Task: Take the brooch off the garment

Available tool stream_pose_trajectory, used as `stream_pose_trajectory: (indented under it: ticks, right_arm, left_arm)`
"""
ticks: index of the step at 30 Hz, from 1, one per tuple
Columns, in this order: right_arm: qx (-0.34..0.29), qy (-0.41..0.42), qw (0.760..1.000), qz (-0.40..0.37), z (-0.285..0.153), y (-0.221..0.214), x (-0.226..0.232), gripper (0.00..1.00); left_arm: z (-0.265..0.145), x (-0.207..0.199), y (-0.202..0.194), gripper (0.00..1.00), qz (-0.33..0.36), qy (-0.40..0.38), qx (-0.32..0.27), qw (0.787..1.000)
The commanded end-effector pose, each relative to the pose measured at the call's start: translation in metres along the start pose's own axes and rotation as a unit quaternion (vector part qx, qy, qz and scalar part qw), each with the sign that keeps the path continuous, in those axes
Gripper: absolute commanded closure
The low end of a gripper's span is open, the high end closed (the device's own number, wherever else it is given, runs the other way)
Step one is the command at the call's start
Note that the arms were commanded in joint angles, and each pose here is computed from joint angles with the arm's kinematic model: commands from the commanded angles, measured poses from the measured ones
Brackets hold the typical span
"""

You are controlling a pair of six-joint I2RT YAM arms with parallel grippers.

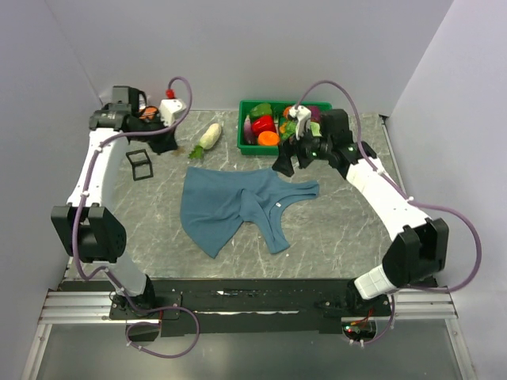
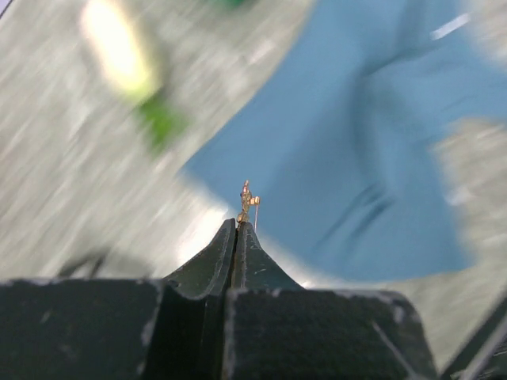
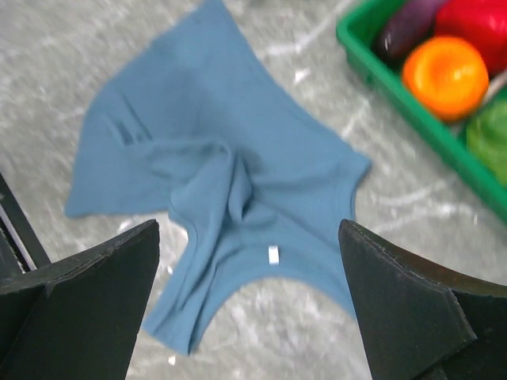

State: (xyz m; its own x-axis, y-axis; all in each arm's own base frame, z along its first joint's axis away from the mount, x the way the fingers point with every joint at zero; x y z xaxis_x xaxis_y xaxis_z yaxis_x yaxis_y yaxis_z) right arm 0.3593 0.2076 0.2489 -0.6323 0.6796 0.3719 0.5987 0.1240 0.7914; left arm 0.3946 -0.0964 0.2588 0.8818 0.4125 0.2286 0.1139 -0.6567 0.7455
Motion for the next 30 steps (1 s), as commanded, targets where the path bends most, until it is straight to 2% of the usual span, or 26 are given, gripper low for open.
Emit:
stream_pose_trajectory:
  ticks: [1, 7, 14, 21, 30]
  right_arm:
    - [-0.033, -0.031, 0.998, -0.039, -0.024, 0.004, 0.004, 0.00]
    - [-0.034, -0.005, 0.999, -0.035, -0.022, 0.000, 0.011, 0.00]
    - [-0.037, -0.004, 0.998, -0.041, -0.018, 0.005, 0.009, 0.00]
    - [-0.034, -0.005, 0.998, -0.044, -0.020, 0.000, 0.009, 0.00]
    - [-0.028, -0.008, 0.998, -0.047, -0.018, -0.003, 0.007, 0.00]
  left_arm:
    - [-0.020, 0.027, -0.061, 0.99, 0.064, 0.043, 0.146, 0.986]
    - [-0.015, 0.064, -0.134, 0.99, 0.086, 0.088, 0.268, 0.956]
    - [0.005, 0.113, -0.180, 0.99, 0.124, 0.118, 0.358, 0.918]
    - [0.017, 0.137, -0.204, 0.99, 0.143, 0.127, 0.399, 0.897]
    - [0.024, 0.140, -0.222, 0.99, 0.154, 0.125, 0.418, 0.887]
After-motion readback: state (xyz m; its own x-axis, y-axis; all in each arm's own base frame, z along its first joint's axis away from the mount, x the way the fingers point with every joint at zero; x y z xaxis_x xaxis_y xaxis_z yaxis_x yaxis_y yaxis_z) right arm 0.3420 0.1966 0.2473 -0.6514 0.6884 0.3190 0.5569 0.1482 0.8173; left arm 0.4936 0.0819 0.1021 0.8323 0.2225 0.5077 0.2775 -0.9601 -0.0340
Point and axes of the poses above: each gripper's point midway between its finger pads, its own z axis out along the fingers, its own x axis along the line the jaws close on, y = z × x, the point moved 1 cm from there along -z, back along the fingers, and after that the axes turned 15 degrees about z, right-handed, at the moved point
